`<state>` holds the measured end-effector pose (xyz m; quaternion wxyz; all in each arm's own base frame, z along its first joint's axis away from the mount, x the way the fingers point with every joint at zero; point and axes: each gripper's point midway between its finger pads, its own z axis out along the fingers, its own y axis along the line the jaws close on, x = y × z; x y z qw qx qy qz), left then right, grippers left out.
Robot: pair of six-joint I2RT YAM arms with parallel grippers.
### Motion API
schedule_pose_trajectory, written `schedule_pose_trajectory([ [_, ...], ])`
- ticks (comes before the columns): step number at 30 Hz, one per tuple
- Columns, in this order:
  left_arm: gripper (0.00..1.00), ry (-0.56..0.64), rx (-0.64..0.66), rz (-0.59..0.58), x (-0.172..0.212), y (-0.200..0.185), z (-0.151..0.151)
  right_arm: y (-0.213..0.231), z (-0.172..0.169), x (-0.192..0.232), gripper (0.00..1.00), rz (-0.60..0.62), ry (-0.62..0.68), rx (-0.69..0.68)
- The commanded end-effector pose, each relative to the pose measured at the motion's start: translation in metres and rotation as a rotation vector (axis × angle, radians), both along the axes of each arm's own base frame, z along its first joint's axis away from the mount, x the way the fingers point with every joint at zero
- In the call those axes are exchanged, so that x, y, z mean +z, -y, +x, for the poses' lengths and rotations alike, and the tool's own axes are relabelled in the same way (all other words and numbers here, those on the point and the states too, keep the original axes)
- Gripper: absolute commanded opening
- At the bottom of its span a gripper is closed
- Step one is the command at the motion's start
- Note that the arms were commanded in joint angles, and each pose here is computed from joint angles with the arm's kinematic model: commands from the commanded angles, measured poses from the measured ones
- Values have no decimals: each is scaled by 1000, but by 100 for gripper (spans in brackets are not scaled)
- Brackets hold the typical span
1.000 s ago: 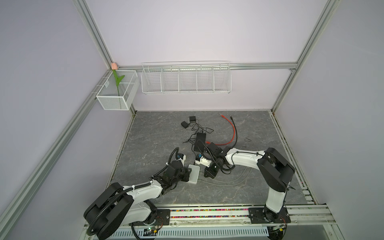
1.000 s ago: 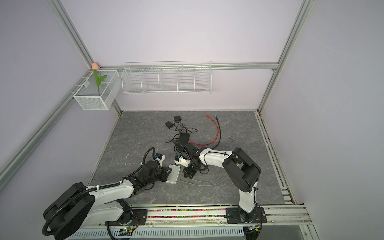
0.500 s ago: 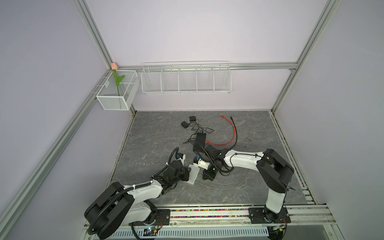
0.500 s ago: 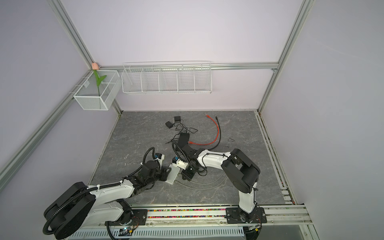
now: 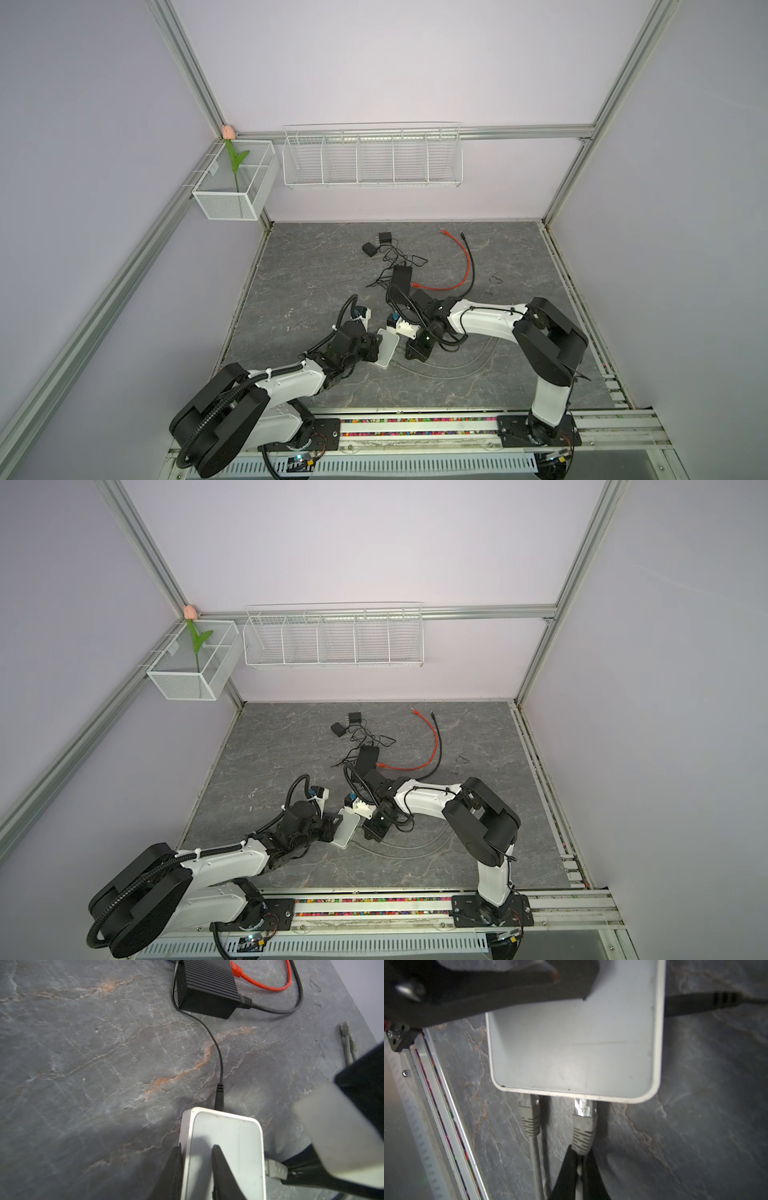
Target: Insert the plug into the switch port
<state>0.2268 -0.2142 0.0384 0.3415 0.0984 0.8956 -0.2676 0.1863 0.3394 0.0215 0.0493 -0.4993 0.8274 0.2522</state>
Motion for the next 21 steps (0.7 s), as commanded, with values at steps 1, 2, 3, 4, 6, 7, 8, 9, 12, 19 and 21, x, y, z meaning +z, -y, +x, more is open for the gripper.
schedule_pose_trajectory([
  [1, 23, -161, -416, -221, 17, 62, -77, -102, 65, 83, 7, 458, 354, 36],
  [2, 23, -160, -417, -222, 17, 62, -77, -102, 65, 84, 7, 462, 355, 36],
  [3, 23, -159, -417, -223, 17, 62, -77, -102, 64, 85, 7, 464, 355, 36],
  [4, 23, -159, -417, -223, 17, 62, -78, -102, 63, 85, 7, 468, 353, 39],
  [6, 23, -159, -416, -222, 17, 62, -78, -102, 63, 86, 7, 475, 350, 38],
  [7, 23, -158, -418, -223, 17, 62, -78, -102, 62, 85, 7, 476, 349, 37],
  [8, 23, -160, -418, -223, 16, 62, -78, -104, 61, 85, 7, 481, 345, 41],
  [9, 23, -161, -420, -226, 17, 62, -78, -104, 62, 85, 7, 481, 341, 37],
  [12, 22, -164, -421, -228, 16, 63, -79, -107, 61, 86, 7, 494, 334, 40],
  [19, 22, -163, -420, -229, 15, 62, -79, -111, 64, 88, 7, 502, 340, 41],
  [21, 22, -165, -423, -231, 15, 62, -79, -111, 65, 88, 7, 505, 345, 42],
])
